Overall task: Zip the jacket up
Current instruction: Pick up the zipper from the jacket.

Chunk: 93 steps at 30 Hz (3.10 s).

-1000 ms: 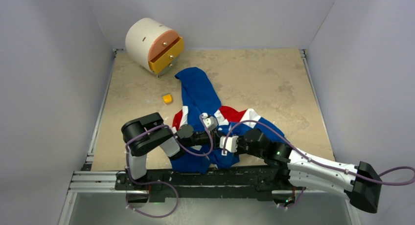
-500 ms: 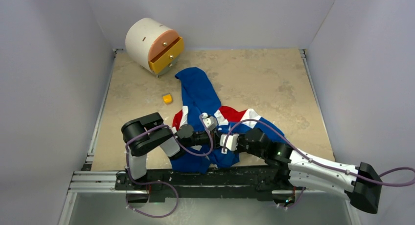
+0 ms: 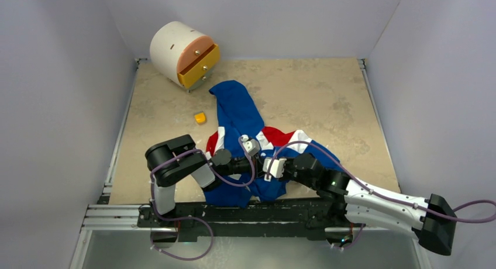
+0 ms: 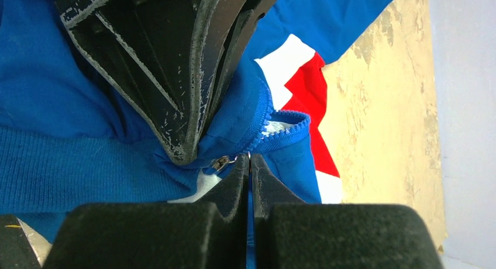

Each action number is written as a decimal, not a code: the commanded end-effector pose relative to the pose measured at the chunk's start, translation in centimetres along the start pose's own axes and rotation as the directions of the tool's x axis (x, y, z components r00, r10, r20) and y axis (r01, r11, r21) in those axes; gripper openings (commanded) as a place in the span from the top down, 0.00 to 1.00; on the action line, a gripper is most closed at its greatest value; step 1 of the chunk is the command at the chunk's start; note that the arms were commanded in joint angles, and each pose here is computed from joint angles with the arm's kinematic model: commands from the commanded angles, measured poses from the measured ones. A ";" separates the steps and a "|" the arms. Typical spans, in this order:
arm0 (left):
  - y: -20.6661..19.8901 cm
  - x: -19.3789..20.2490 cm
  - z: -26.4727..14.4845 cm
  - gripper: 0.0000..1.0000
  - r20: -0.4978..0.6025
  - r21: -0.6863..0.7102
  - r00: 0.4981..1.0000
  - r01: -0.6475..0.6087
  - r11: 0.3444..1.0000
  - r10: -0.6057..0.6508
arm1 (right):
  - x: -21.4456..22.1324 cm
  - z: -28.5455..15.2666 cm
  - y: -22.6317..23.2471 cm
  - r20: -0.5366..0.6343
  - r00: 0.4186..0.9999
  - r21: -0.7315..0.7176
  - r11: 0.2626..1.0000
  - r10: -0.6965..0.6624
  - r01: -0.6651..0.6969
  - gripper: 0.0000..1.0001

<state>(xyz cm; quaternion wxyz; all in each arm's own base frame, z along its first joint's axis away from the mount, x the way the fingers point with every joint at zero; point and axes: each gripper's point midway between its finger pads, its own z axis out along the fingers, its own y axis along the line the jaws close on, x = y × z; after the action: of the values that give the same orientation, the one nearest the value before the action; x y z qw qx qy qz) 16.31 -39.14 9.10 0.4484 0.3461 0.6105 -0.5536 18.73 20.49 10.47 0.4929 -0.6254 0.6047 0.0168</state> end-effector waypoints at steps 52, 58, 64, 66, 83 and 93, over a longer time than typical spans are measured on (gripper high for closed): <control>-3.6 4.2 0.3 1.00 -0.248 0.108 0.965 0.116 0.987 -0.086 | -6.0 -1.4 -15.5 0.081 0.990 0.595 0.803 -0.113 0.043 1.00; -5.1 5.3 -0.3 1.00 -0.313 0.127 0.947 0.123 0.984 -0.078 | -5.9 -1.8 -16.4 0.074 0.992 0.615 0.788 -0.098 0.032 1.00; -5.4 5.5 -0.8 1.00 -0.323 0.113 0.943 0.121 0.986 -0.079 | -5.8 -1.9 -15.6 0.097 0.993 0.576 0.818 -0.068 -0.001 1.00; -5.2 5.2 -0.8 1.00 -0.314 0.099 0.946 0.113 0.989 -0.077 | -5.7 -2.0 -15.1 0.105 0.993 0.554 0.833 -0.051 -0.016 1.00; -3.0 -4.4 -0.9 0.78 -0.120 -0.124 0.989 -0.107 0.987 0.092 | -3.9 -3.0 -7.8 0.135 0.985 0.223 0.965 0.109 -0.137 1.00; -2.2 -8.1 -3.2 0.26 -0.049 -0.327 0.993 -0.114 0.938 0.104 | -4.1 -2.9 -7.2 0.159 0.976 0.198 0.963 0.151 -0.181 1.00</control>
<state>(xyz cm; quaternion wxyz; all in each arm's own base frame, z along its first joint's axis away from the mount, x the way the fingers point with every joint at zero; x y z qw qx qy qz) 14.63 -36.95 16.13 0.4799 0.3566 0.6566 -0.4598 21.99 19.60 18.39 0.5919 -0.5231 0.6131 0.0139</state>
